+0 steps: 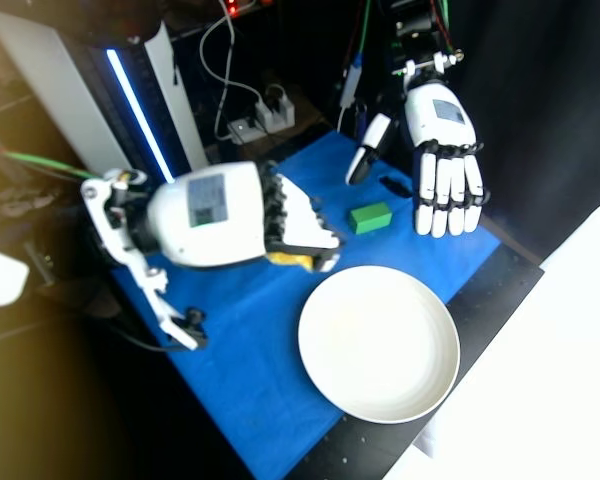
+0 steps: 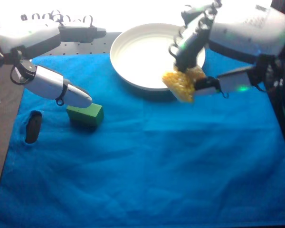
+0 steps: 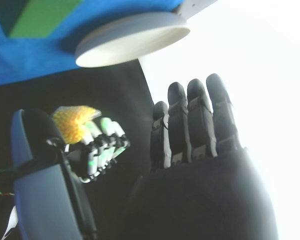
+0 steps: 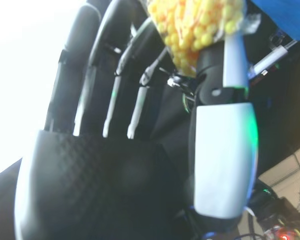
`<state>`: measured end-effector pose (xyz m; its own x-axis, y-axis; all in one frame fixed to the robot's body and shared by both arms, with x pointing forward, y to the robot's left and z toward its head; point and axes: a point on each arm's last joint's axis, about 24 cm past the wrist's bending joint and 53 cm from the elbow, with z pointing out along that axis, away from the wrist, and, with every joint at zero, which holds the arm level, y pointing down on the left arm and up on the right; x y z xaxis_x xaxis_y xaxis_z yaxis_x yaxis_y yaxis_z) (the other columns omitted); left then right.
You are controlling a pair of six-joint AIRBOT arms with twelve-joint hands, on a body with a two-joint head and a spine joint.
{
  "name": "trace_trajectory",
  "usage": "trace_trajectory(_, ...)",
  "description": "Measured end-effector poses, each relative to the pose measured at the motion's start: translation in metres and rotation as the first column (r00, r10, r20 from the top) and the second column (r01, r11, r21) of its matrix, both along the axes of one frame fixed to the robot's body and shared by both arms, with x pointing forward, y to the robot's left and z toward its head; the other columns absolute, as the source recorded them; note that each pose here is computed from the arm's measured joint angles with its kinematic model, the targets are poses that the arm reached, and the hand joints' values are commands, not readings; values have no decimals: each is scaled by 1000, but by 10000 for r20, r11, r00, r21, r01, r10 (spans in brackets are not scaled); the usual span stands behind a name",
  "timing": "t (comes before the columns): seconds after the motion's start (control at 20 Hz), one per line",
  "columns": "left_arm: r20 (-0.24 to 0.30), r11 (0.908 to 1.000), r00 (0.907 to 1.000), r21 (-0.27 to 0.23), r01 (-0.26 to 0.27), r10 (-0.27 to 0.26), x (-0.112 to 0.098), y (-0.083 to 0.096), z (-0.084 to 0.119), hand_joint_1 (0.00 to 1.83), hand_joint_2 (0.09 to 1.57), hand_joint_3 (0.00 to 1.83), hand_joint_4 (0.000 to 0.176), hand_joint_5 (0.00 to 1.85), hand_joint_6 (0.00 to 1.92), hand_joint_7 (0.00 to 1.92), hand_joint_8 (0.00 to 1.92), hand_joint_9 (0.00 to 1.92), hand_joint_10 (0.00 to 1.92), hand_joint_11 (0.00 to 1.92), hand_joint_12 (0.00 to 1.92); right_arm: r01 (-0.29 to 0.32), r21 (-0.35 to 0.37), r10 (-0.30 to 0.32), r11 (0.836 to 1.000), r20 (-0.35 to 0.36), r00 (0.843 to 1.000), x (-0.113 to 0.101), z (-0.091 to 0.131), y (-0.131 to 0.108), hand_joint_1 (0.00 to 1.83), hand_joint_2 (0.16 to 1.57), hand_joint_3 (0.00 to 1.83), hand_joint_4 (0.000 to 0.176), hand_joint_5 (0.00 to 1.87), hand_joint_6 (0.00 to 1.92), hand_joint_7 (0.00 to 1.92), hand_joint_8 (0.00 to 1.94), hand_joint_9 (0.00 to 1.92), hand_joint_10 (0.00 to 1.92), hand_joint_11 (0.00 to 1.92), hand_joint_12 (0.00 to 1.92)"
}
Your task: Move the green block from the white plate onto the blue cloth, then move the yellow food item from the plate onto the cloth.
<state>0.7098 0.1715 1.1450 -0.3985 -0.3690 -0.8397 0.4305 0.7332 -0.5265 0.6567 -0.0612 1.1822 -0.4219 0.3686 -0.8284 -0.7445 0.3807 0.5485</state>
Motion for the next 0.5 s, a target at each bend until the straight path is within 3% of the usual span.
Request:
trace_trajectory(0.15, 76, 9999, 10000, -105, 0, 0, 0, 0, 3, 827, 791, 1, 92, 243, 1, 337, 1, 227, 0, 0, 392, 103, -239, -113, 9997, -395, 9992, -2, -20, -6, 1279, 1069, 2, 0, 1073, 598, 1125, 977, 959, 983, 544, 1661)
trace_trajectory(0.2, 102, 9999, 9999, -138, 0, 1, 0, 0, 4, 814, 800, 3, 71, 252, 2, 336, 2, 242, 4, 0, 403, 130, -299, -148, 9995, -629, 9979, -4, -31, -8, 1271, 1058, 0, 0, 1093, 608, 1153, 892, 915, 1006, 488, 1672)
trace_trajectory(0.3, 121, 9999, 9999, -141, -58, 60, 0, 2, 5, 816, 800, 1, 83, 261, 5, 357, 9, 255, 8, 0, 407, 227, -521, -280, 9984, -1039, 9942, -6, -52, -12, 1269, 1037, 0, 0, 1137, 572, 1212, 746, 916, 852, 323, 1613)
trace_trajectory(0.35, 165, 9998, 9998, -165, -78, 81, 1, 4, 7, 820, 800, 1, 87, 260, 4, 360, 10, 246, 4, 0, 405, 404, -512, -466, 9979, -1276, 9907, -3, -60, -16, 1273, 1036, 0, 0, 1128, 582, 1226, 724, 923, 832, 329, 1657)
trace_trajectory(0.4, 172, 9998, 9998, -200, -98, 101, 1, 4, 7, 825, 813, 6, 87, 252, 0, 361, 9, 245, 3, 0, 407, 468, -537, -536, 9975, -1322, 9898, -1, -62, -18, 1278, 1038, 0, 0, 1132, 557, 1216, 763, 887, 818, 223, 1678)
trace_trajectory(0.5, 212, 9997, 9997, -242, -87, 92, 1, 4, 9, 838, 818, 2, 77, 243, 0, 356, 1, 241, 0, 0, 427, 590, -514, -655, 9969, -1377, 9883, 2, -64, -19, 1283, 1043, 0, 0, 1135, 523, 1195, 828, 866, 906, 237, 1754)
